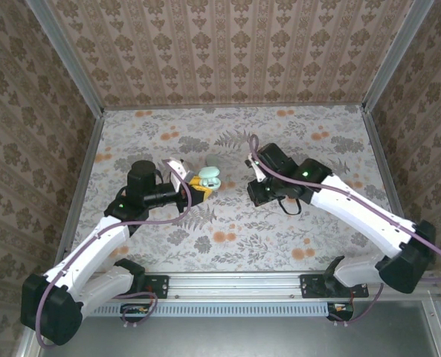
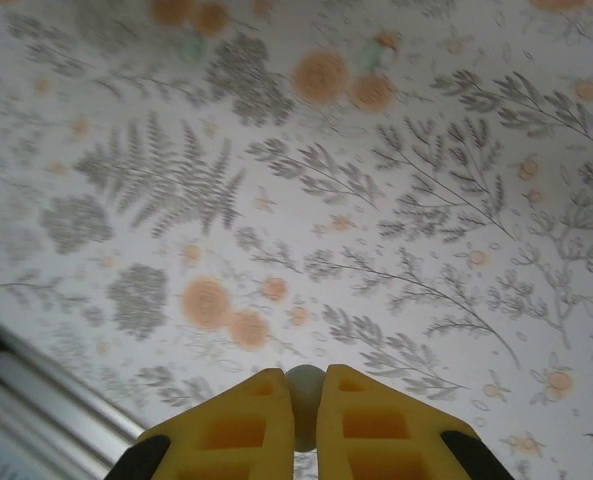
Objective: Insert the wireless bluetooth earbuds into the charging case
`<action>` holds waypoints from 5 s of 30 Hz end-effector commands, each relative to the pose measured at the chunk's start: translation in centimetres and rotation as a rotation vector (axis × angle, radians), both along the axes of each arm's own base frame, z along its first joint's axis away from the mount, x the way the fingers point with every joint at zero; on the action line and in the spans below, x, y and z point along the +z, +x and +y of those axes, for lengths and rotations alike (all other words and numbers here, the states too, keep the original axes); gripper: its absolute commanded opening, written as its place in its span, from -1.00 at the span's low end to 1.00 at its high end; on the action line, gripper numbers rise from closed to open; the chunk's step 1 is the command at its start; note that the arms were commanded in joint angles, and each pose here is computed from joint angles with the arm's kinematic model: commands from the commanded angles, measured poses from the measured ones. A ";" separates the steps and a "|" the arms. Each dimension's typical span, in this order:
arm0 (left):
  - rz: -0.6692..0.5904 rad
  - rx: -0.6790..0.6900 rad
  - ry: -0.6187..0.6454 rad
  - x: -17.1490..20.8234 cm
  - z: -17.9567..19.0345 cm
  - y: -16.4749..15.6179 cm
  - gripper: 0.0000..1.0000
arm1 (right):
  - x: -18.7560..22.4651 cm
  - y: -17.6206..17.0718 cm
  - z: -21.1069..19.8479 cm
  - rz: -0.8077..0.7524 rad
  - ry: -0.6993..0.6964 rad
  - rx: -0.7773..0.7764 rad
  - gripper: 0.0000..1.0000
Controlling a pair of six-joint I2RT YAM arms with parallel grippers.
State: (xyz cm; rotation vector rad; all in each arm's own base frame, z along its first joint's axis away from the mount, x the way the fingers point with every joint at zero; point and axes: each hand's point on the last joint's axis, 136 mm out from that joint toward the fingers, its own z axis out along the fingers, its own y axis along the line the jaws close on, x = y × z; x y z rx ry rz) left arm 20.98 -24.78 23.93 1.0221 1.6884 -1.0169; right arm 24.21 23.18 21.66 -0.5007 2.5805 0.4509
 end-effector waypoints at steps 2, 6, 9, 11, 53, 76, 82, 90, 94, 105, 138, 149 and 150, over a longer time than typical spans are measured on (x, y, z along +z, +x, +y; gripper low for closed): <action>-0.049 -0.076 -0.047 2.5 -0.6 -0.7 -0.99 | 4.3 -0.7 2.1 -0.019 0.204 0.028 -0.81; -0.023 -0.110 -0.058 2.6 -1.0 -1.0 -0.99 | 7.0 -1.1 3.5 -0.043 0.326 0.065 -0.80; -0.017 -0.118 -0.065 2.7 -1.2 -0.9 -1.00 | 8.6 -1.2 4.8 -0.045 0.428 0.087 -0.81; -0.015 -0.123 -0.070 2.7 -1.3 -0.9 -0.99 | 9.2 -1.2 5.8 -0.036 0.484 0.102 -0.81; -0.011 -0.155 -0.079 3.0 -1.9 -1.7 -0.99 | 6.7 0.9 8.8 -0.010 0.447 0.145 -0.81; -0.032 -0.152 -0.082 3.6 -1.8 -1.9 -1.00 | 3.4 0.0 7.3 0.042 0.325 0.177 -0.66; -0.030 -0.154 -0.083 3.7 -1.8 -1.9 -1.00 | 3.3 0.7 8.1 0.057 0.327 0.171 -0.38; -0.030 -0.154 -0.081 3.6 -1.8 -2.1 -0.99 | 4.9 0.8 7.8 0.030 0.340 0.160 -0.17; -0.031 -0.152 -0.080 3.6 -1.8 -2.1 -0.99 | 6.2 0.8 6.9 -0.004 0.350 0.134 -0.10; -0.059 -0.168 -0.106 4.5 -2.1 -2.2 -1.00 | 11.3 2.1 2.7 -0.148 0.473 -0.012 -0.10; -0.084 -0.139 -0.141 6.7 -2.8 -1.6 -0.99 | 8.1 1.7 7.5 0.224 0.798 0.022 0.38; -0.085 -0.118 -0.166 7.3 -2.6 -1.5 -0.98 | 8.2 1.2 8.6 0.260 0.870 0.025 0.34; -0.082 -0.118 -0.166 7.3 -2.7 -1.5 -0.98 | 8.2 1.3 8.8 0.271 0.878 0.026 0.30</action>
